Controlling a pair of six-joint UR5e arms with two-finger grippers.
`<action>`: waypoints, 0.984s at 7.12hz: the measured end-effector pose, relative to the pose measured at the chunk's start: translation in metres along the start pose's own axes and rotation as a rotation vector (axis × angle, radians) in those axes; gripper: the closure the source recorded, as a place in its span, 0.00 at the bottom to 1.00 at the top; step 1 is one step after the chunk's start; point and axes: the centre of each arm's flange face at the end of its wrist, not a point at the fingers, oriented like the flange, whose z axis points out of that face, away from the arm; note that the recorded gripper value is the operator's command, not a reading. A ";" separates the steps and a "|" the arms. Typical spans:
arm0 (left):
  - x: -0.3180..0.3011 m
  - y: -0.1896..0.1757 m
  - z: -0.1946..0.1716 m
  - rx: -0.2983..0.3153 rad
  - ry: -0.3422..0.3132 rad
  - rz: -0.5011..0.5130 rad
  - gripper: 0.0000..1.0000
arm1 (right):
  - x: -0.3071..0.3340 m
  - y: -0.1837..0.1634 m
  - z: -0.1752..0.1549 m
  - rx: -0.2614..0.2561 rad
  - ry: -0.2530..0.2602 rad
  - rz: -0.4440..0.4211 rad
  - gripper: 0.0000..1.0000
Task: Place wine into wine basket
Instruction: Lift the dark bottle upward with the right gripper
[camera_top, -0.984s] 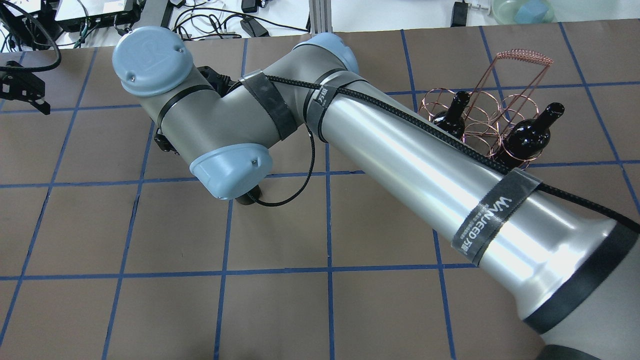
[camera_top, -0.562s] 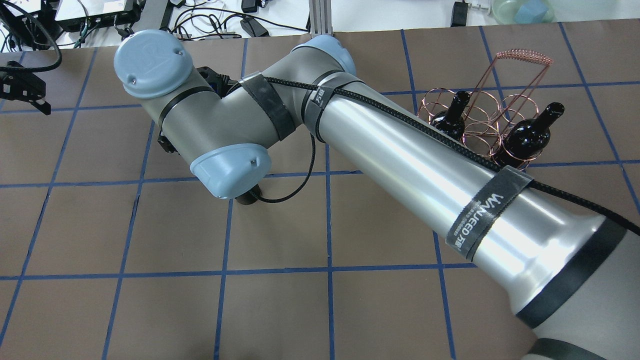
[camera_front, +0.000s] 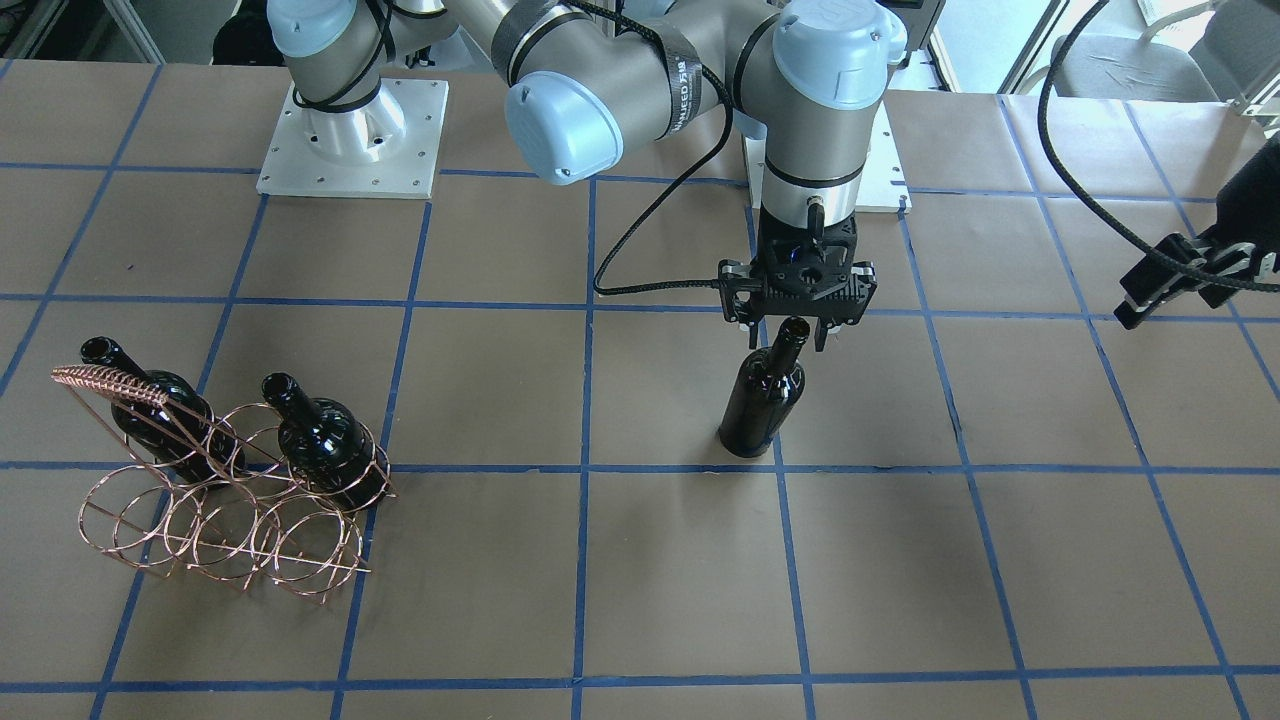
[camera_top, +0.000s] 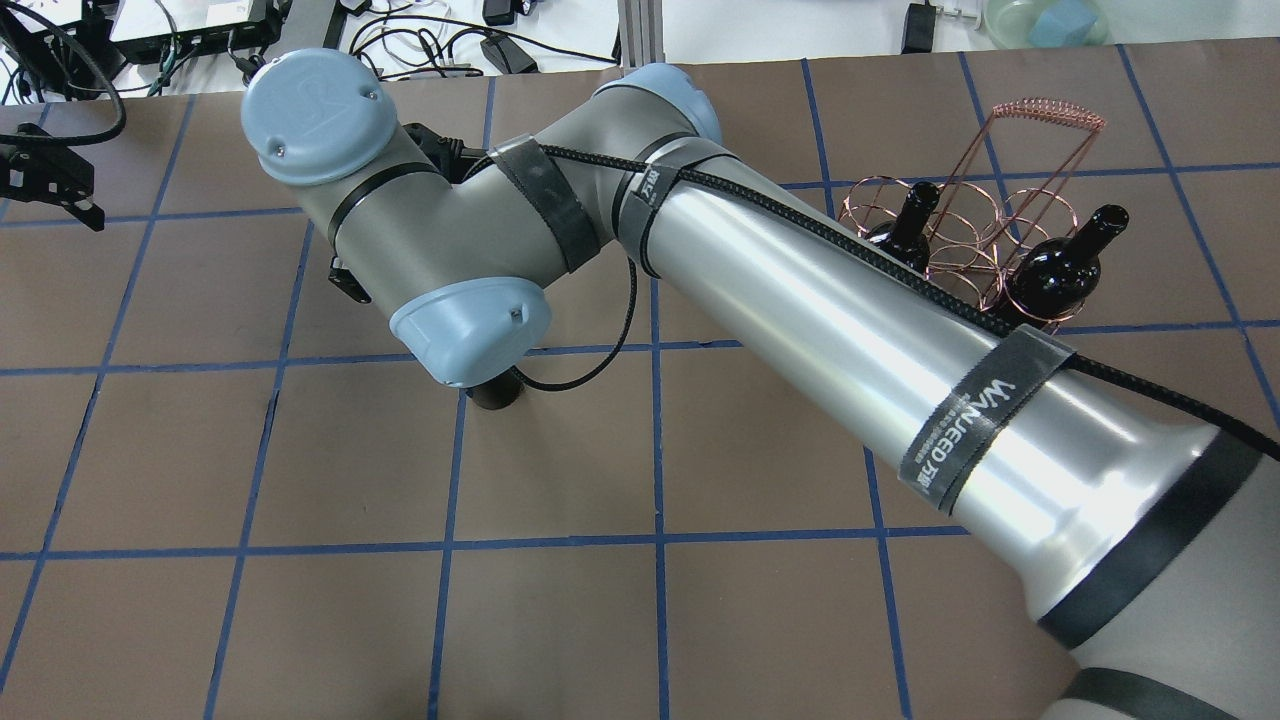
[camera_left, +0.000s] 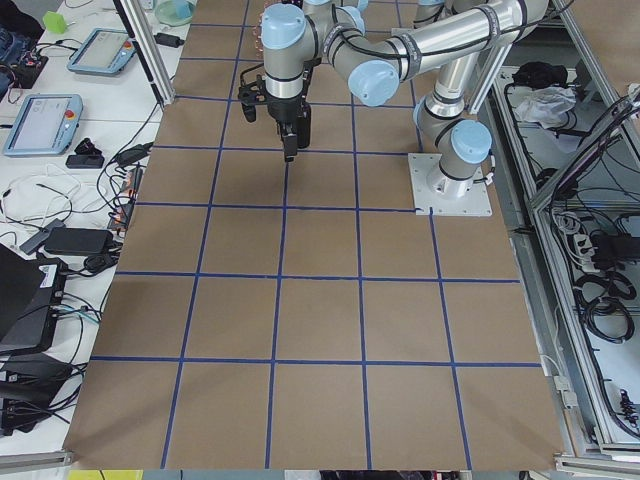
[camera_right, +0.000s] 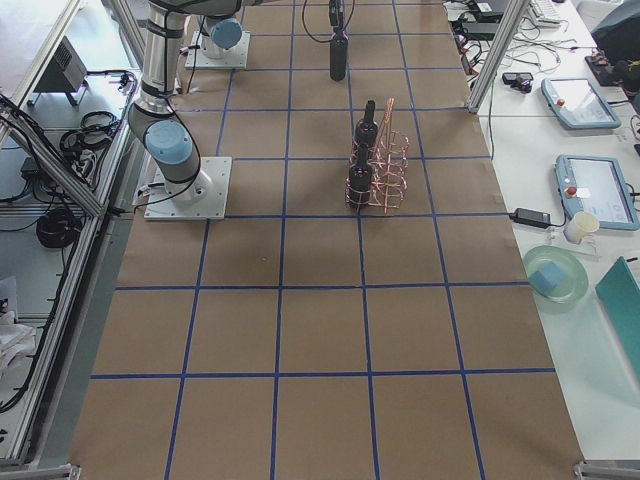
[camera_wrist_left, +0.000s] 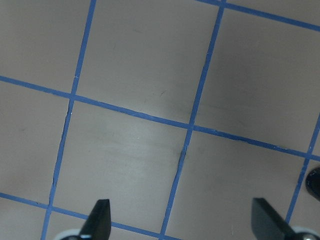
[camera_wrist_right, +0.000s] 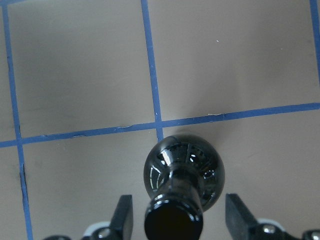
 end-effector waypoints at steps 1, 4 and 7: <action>0.000 0.000 0.000 0.000 0.000 0.000 0.00 | 0.000 -0.001 0.000 0.004 -0.004 0.000 0.42; 0.000 0.000 0.001 -0.001 0.000 0.000 0.00 | -0.001 -0.003 0.000 0.017 -0.016 -0.011 0.43; 0.000 0.000 0.002 -0.003 0.001 0.000 0.00 | -0.003 -0.004 -0.001 0.027 -0.027 -0.018 0.46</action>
